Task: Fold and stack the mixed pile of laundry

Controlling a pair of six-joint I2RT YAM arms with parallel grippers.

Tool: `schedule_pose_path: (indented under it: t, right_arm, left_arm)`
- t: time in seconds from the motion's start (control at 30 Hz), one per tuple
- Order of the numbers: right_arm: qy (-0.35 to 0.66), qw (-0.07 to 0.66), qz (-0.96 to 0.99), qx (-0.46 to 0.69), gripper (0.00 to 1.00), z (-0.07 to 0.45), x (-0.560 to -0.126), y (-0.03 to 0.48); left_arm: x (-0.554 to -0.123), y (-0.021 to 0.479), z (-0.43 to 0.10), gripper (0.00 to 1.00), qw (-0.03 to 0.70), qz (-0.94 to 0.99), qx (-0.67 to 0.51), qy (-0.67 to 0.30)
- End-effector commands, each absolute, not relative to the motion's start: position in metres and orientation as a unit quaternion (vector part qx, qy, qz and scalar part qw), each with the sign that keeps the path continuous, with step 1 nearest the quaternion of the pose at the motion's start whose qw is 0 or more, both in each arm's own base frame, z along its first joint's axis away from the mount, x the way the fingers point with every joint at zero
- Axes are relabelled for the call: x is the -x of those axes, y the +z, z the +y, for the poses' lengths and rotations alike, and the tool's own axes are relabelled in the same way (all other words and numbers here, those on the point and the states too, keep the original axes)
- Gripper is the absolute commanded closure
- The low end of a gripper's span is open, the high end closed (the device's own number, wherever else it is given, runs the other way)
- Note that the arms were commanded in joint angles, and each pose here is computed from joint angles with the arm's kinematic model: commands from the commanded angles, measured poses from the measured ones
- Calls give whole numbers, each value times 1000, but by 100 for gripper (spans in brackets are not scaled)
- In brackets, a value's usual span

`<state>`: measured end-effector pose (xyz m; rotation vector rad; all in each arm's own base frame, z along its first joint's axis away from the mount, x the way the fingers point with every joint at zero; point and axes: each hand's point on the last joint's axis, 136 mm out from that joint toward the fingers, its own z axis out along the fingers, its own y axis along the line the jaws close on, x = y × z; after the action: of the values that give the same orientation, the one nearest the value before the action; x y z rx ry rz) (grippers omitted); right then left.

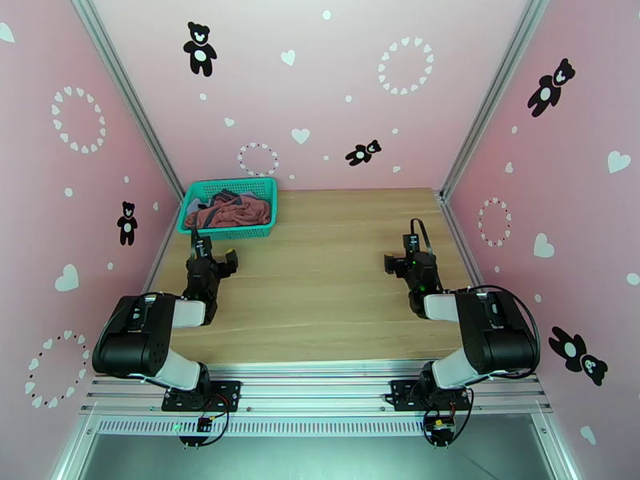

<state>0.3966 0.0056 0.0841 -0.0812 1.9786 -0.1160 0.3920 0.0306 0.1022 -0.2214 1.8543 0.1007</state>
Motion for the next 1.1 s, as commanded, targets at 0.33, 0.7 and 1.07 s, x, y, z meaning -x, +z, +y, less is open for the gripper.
schedule_pose_path:
  t: [0.33, 0.7, 1.07]
  right_arm:
    - [-49, 550, 833, 27, 1, 4, -397, 88]
    - [-45, 550, 833, 28, 1, 4, -397, 88]
    - [-43, 550, 834, 29, 1, 5, -397, 88]
  left_arm:
    - [-397, 112, 26, 1, 606, 790, 85, 37]
    - [-397, 113, 26, 1, 607, 790, 85, 37]
    - [-397, 112, 26, 1, 606, 790, 85, 37]
